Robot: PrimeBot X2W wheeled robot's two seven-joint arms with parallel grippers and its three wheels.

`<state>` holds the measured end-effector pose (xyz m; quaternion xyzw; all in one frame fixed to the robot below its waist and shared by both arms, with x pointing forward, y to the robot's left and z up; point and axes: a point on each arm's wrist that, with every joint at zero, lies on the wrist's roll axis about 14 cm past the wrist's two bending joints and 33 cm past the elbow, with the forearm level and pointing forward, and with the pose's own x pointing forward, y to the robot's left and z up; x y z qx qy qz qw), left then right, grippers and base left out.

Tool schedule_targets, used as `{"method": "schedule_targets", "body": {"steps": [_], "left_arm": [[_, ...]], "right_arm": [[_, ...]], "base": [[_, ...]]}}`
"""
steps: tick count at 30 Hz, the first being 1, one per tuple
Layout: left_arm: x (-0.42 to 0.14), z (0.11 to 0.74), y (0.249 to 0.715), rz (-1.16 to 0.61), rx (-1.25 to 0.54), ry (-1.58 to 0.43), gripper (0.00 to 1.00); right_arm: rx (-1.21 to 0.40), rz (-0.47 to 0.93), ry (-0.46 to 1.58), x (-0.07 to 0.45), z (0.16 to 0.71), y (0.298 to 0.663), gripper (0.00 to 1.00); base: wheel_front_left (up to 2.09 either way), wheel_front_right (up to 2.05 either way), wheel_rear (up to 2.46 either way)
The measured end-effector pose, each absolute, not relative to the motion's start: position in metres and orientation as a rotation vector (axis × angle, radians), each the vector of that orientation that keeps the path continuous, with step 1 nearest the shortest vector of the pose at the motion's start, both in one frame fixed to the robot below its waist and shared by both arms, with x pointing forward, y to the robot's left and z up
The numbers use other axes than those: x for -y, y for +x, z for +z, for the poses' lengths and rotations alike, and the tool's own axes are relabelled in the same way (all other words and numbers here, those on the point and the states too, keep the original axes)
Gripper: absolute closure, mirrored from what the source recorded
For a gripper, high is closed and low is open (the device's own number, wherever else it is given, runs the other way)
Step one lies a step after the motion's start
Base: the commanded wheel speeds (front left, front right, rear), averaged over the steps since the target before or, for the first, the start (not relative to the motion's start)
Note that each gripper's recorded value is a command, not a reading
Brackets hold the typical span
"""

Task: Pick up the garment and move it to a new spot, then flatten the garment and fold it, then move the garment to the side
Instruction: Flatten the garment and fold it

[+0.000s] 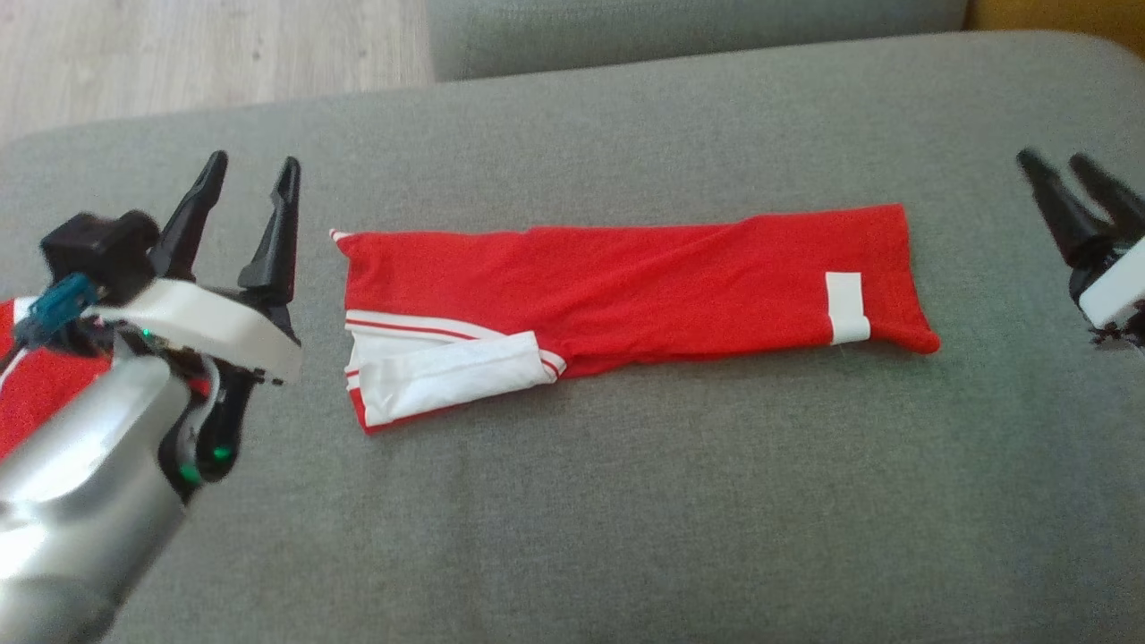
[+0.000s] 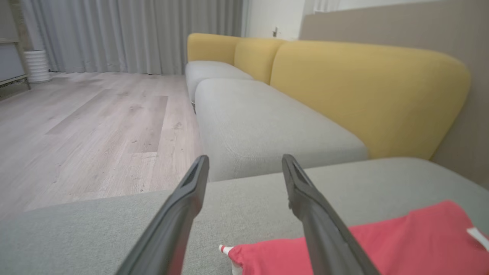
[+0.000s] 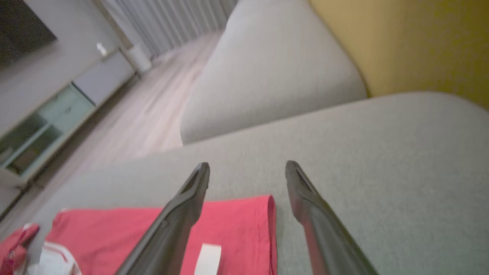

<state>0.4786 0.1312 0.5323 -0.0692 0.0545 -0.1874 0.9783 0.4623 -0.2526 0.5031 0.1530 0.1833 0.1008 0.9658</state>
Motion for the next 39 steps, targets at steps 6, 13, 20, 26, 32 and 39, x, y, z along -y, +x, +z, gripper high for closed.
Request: {"method": "schedule_targets", "body": {"steps": [6,13,20,26,32,39], "left_arm": [[-0.132,0.571,0.467,-0.271,0.054,-0.312,0.0],[-0.124,0.539,0.422,-0.234,0.053,-0.32,0.0],[-0.125,0.52,0.389,-0.189,0.058,-0.319,0.0],[-0.118,0.513,0.394,-0.243,0.058,-0.278,0.0],[-0.104,0.502,0.414,-0.282,0.041,-0.264,0.0],[-0.098,0.485,0.423,-0.286,-0.002,-0.279,0.0]], "right_arm": [[-0.145,0.204,0.338,0.241,0.527,0.454,0.0],[0.036,0.175,0.296,0.234,0.555,0.451,0.0],[-0.026,0.086,0.282,0.223,0.494,0.402,0.0],[-0.03,0.043,0.258,0.223,0.484,0.41,0.0],[-0.064,0.016,0.203,0.222,0.47,0.44,0.0],[-0.203,-0.018,0.192,0.215,0.426,0.459,0.0]], "base": [[0.0,0.0,0.0],[0.0,0.0,0.0],[0.0,0.0,0.0],[0.0,0.0,0.0],[0.0,0.0,0.0],[0.0,0.0,0.0]]}}
